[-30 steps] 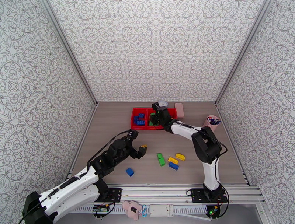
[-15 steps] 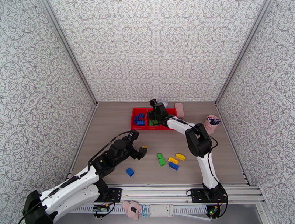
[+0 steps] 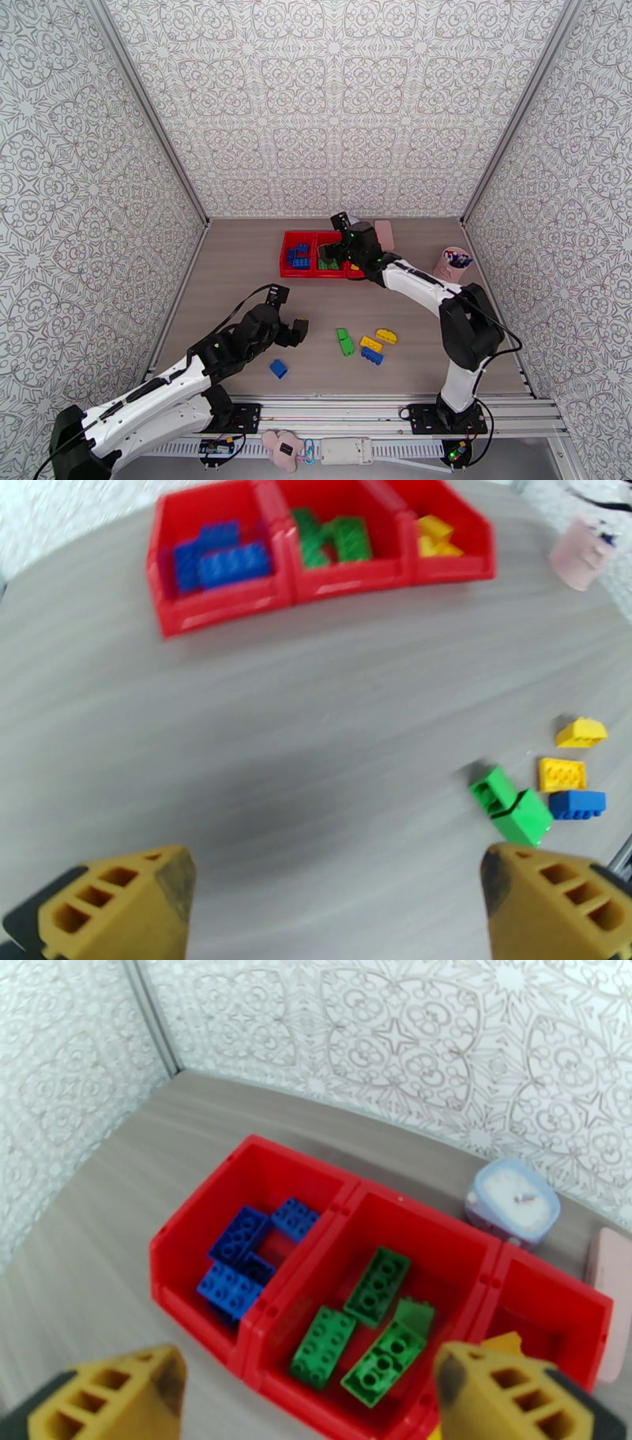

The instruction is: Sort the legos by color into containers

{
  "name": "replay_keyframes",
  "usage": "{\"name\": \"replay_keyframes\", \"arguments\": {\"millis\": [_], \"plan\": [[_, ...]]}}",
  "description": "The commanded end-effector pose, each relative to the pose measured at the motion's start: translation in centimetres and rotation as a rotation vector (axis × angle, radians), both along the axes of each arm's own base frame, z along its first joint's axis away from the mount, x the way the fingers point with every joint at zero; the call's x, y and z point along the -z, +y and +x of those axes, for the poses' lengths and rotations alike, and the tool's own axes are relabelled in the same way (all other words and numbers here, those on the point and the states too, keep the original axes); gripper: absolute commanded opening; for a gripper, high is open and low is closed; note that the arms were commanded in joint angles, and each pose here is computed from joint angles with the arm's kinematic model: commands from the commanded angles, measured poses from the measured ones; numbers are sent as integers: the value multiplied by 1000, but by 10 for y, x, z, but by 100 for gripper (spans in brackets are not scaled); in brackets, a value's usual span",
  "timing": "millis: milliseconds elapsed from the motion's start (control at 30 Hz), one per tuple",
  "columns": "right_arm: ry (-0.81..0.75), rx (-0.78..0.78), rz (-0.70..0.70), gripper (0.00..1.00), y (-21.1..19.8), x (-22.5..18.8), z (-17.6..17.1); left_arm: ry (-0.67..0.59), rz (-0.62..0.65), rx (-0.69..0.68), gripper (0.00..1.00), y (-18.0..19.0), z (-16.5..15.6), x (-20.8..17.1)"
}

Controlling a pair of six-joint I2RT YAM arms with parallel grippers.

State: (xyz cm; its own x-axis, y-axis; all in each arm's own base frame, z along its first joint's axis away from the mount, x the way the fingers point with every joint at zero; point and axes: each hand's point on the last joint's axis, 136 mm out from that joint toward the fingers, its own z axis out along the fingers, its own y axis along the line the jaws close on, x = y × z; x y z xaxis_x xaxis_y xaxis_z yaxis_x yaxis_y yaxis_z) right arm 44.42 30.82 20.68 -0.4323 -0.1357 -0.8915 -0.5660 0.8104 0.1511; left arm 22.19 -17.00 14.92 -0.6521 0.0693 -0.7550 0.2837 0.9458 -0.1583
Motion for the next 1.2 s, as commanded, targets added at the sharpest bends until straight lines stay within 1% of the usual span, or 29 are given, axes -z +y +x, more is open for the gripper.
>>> {"name": "replay_keyframes", "arguments": {"millis": [0, 200, 333, 500, 633, 733, 933, 1067, 1167], "plan": [[-9, -76, -16, 88, 1, 3, -28, 135, 14, -219, 100, 28, -19, 16], [6, -75, -10, 88, -11, 12, -49, 321, 63, -387, 99, 36, -56, 52], [22, -71, 5, 88, -12, 20, -54, 427, 107, -446, 98, 33, -68, 74], [31, -70, -1, 88, -13, 27, -55, 455, 120, -465, 94, 30, -70, 87], [31, -67, -10, 88, -15, 29, -56, 492, 106, -472, 91, 32, -72, 102], [34, -68, -9, 88, -14, 30, -56, 521, 103, -476, 85, 34, -76, 111], [45, -70, -6, 88, -13, 34, -55, 576, 134, -485, 79, 40, -88, 124], [50, -73, 2, 88, -12, 35, -56, 592, 142, -493, 74, 44, -93, 128], [51, -73, 2, 88, -12, 35, -56, 593, 144, -495, 69, 45, -94, 129]]}}
